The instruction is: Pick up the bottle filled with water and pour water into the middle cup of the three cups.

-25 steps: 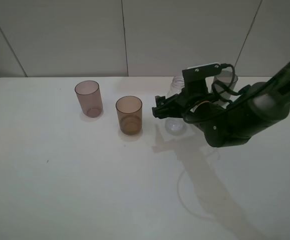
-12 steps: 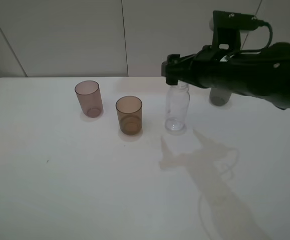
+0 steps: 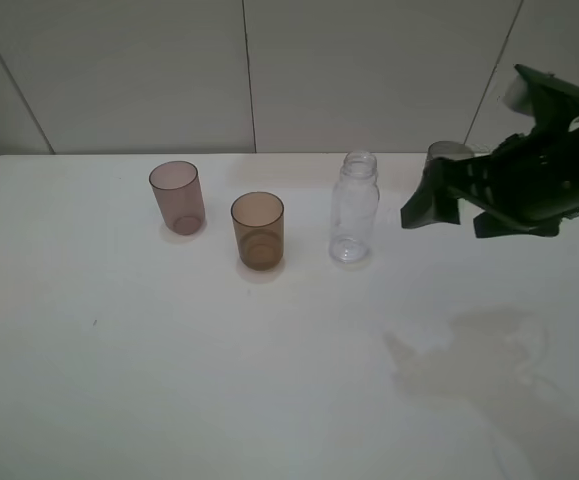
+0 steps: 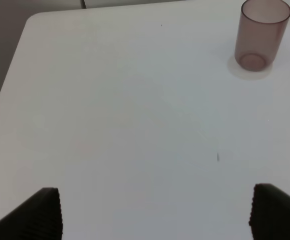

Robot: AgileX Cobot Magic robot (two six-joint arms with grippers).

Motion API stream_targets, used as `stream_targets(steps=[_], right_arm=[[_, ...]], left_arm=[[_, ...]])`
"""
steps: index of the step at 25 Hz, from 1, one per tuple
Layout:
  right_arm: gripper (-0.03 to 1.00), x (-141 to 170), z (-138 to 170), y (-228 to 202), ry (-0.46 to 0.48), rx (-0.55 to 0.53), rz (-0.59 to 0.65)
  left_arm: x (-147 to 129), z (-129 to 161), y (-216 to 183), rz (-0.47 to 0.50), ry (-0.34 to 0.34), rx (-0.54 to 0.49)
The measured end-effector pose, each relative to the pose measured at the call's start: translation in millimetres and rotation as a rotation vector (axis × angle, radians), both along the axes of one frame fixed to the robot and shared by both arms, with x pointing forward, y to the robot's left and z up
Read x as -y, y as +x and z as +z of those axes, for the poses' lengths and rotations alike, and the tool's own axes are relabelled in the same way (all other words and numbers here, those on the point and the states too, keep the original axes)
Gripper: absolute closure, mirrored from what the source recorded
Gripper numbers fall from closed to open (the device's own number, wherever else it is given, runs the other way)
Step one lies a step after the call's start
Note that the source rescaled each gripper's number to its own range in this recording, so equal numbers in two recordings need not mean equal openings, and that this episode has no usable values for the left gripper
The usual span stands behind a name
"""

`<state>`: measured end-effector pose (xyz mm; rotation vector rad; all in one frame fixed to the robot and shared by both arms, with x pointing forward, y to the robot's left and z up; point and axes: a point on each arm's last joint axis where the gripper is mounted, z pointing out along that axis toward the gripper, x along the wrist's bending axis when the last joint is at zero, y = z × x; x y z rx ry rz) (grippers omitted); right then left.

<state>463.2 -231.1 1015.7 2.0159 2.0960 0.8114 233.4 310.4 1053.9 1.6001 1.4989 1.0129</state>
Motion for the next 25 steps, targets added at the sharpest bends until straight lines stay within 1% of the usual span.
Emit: stream_targets(steps=[4, 6, 10, 14, 16, 20, 23, 25], right_arm=[[-0.03, 33.0, 39.3, -32.9, -0.061, 0.105, -0.073], [-0.03, 41.7, 59.7, -58.1, -0.083, 0.184, -0.086], [-0.03, 50.6, 87.0, -111.0, -0.126, 0.329, -0.084], [-0.03, 54.8, 99.4, -158.0, -0.126, 0.449, -0.086], [-0.03, 57.5, 104.0, -178.7, -0.13, 0.534, -0.095], [-0.03, 65.1, 107.1, -214.3, -0.174, 0.683, -0.123], [-0.03, 68.4, 103.1, -236.5, -0.185, 0.747, -0.138], [-0.03, 69.0, 93.2, -243.7, -0.181, 0.762, -0.141]], left_arm=[[0.0, 0.0, 0.0, 0.0, 0.0, 0.0], [0.0, 0.0, 0.0, 0.0, 0.0, 0.0], [0.0, 0.0, 0.0, 0.0, 0.0, 0.0], [0.0, 0.0, 0.0, 0.0, 0.0, 0.0], [0.0, 0.0, 0.0, 0.0, 0.0, 0.0], [0.0, 0.0, 0.0, 0.0, 0.0, 0.0], [0.0, 0.0, 0.0, 0.0, 0.0, 0.0], [0.0, 0.0, 0.0, 0.0, 0.0, 0.0]])
